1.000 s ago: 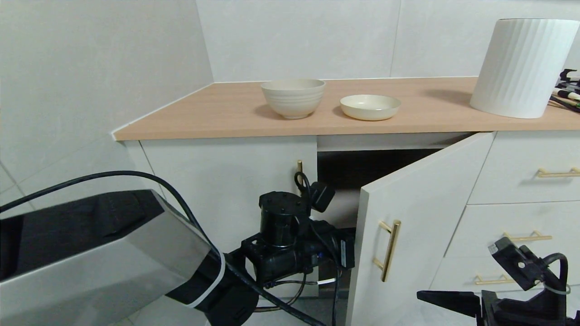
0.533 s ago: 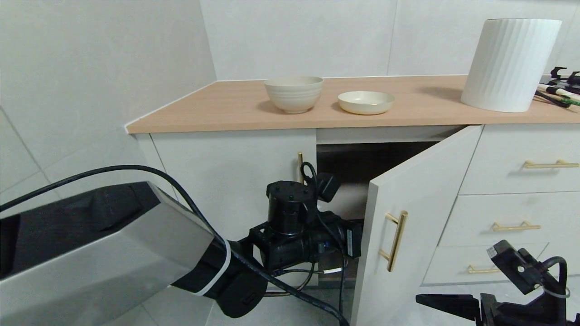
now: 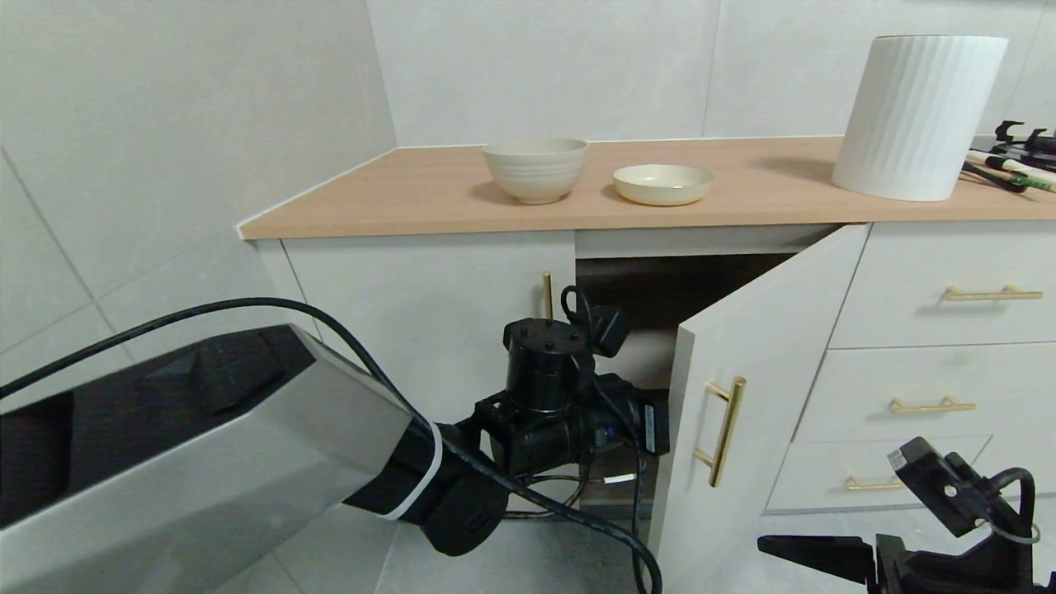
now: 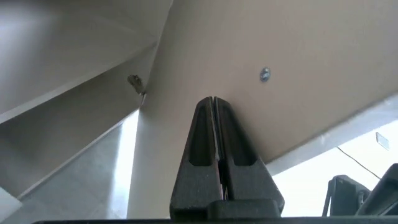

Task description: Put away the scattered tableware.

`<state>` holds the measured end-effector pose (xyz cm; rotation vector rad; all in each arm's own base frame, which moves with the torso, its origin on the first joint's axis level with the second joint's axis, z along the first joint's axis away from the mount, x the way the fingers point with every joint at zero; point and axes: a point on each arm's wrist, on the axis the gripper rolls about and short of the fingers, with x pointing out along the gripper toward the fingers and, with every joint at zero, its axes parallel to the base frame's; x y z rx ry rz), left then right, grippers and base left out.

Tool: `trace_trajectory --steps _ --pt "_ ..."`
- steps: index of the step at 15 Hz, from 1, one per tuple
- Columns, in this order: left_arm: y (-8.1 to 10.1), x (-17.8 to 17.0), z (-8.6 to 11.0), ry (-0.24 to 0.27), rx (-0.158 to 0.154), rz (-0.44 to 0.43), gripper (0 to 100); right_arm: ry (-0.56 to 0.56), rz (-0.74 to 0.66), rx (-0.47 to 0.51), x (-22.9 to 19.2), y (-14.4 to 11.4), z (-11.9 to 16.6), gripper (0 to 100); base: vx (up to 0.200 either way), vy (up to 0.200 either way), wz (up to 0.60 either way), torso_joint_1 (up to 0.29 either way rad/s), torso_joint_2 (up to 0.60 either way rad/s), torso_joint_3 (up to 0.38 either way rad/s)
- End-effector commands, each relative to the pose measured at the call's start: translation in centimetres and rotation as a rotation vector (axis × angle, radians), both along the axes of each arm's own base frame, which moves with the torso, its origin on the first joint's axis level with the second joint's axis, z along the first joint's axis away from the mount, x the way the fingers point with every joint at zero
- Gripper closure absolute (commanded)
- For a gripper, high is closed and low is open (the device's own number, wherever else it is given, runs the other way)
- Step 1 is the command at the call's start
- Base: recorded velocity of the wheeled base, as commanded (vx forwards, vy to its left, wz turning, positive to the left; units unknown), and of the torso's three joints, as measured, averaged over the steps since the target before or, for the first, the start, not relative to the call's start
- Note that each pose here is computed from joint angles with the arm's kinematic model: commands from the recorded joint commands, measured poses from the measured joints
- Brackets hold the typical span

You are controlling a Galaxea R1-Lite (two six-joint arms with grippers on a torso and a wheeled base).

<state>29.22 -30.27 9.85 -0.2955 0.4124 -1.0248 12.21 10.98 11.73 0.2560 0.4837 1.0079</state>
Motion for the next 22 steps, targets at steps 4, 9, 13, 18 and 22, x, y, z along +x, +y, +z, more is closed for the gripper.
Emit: trace_trajectory --steps 4,9,13,18,22 --pt "-3.8 -6.8 3.1 -0.065 -0.002 -0.193 100 -0.043 0.078 0.026 -1.9 -0.1 0.5 0 0.000 0.000 0.00 0.000 0.00 0.000" --pt "-1.7 -7.7 5.7 -0.091 -0.008 -0.185 100 -0.121 0.201 0.022 -4.4 -0.6 1.0 0 0.000 0.000 0.00 0.000 0.00 0.000" --pt "4.2 -5.8 7.1 -0.101 -0.007 -0.018 100 -0.128 0.167 0.017 -3.7 0.0 1.4 0 0.000 0.000 0.00 0.000 0.00 0.000" --pt "13.6 -7.2 9.7 -0.132 0.015 0.258 100 -0.189 -0.164 -0.010 2.8 3.6 3.9 0 0.000 0.000 0.00 0.000 0.00 0.000" --pt "18.4 -8.9 11.0 -0.145 0.062 0.371 100 -0.150 -0.302 -0.083 7.1 3.2 8.3 0 0.000 0.000 0.00 0.000 0.00 0.000"
